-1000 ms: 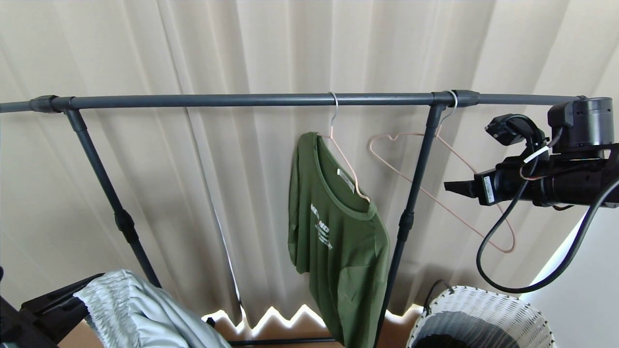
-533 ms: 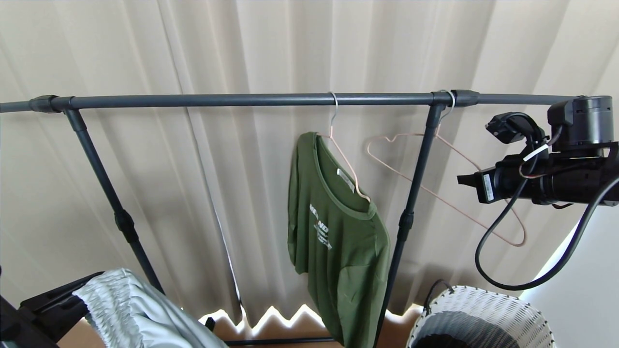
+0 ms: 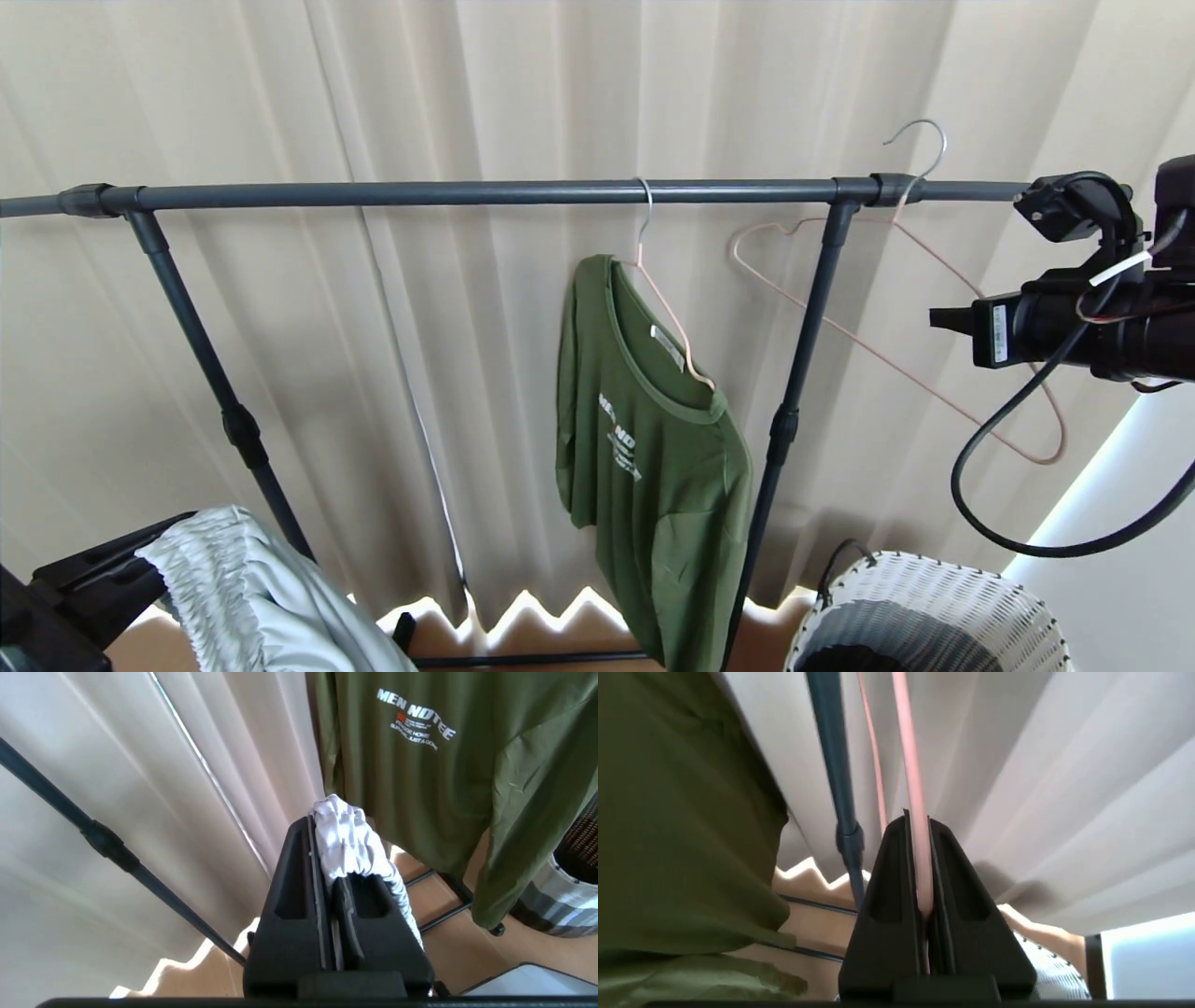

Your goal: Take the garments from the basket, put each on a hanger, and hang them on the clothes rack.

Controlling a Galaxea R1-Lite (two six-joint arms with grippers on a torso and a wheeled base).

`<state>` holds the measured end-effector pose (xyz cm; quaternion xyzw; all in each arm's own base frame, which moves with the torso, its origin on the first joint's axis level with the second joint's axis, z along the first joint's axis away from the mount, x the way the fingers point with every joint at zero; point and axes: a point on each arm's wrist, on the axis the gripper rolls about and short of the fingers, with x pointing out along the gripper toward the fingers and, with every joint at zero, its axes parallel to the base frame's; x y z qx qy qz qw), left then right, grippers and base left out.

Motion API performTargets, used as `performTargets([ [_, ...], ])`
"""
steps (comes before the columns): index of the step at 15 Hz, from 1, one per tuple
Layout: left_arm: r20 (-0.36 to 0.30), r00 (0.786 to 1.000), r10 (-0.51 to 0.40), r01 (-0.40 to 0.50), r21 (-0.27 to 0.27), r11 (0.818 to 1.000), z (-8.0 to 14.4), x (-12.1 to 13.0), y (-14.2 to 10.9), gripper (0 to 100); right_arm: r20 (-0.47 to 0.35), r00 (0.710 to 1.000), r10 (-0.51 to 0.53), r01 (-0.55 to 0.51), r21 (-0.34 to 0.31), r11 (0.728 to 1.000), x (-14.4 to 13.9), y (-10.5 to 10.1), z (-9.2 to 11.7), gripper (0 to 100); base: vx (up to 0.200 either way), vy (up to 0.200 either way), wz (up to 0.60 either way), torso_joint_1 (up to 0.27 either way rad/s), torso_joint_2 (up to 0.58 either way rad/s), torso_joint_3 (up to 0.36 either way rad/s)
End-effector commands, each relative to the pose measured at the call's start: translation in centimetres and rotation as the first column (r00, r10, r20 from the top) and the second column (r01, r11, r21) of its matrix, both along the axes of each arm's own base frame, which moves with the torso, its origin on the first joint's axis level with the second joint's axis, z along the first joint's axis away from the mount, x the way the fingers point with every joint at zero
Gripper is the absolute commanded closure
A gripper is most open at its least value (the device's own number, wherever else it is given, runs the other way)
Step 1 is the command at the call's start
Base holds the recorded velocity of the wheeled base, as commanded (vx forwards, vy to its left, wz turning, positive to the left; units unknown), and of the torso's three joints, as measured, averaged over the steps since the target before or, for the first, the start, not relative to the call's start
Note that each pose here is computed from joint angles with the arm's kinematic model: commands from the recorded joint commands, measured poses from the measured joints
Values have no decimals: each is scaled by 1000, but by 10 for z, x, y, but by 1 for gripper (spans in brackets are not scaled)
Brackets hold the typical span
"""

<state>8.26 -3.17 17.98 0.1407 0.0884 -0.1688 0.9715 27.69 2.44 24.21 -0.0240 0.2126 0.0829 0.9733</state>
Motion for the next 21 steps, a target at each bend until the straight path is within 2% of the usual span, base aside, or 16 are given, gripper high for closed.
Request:
performTargets([
  [1,2,1000,0,0,0,1000,2,2,-1,100,33,999,-28,28,-4,1000,-20,-4,7,100,0,0,0,0,0,0],
  [5,-15,1000,2,-2,6,1000,6,11,-4,100,61,996,-59,59,-14,998,-60,-7,9,100,0,0,0,0,0,0],
  [8,-43,999,3,-2,20,1000,6,21,-8,100,69,995,-73,75,-20,997,-91,-10,1,100,-200,0,0,6,4,1],
  [10,-37,999,3,-2,17,1000,7,28,-11,100,57,995,-85,86,-26,996,-108,-12,-9,100,-200,0,0,0,5,2],
  [14,-55,998,5,-4,23,1000,4,39,-15,100,18,992,-123,124,-35,992,-129,-19,-29,100,-200,0,0,-1,2,4],
  [18,-68,998,7,-5,30,1000,2,42,-16,100,6,990,-142,142,-34,989,-138,-22,-37,100,-200,0,0,2,4,4],
  [21,-56,998,7,-5,23,1000,4,42,-16,100,18,991,-134,135,-31,990,-143,-22,-36,100,0,0,0,0,0,0],
])
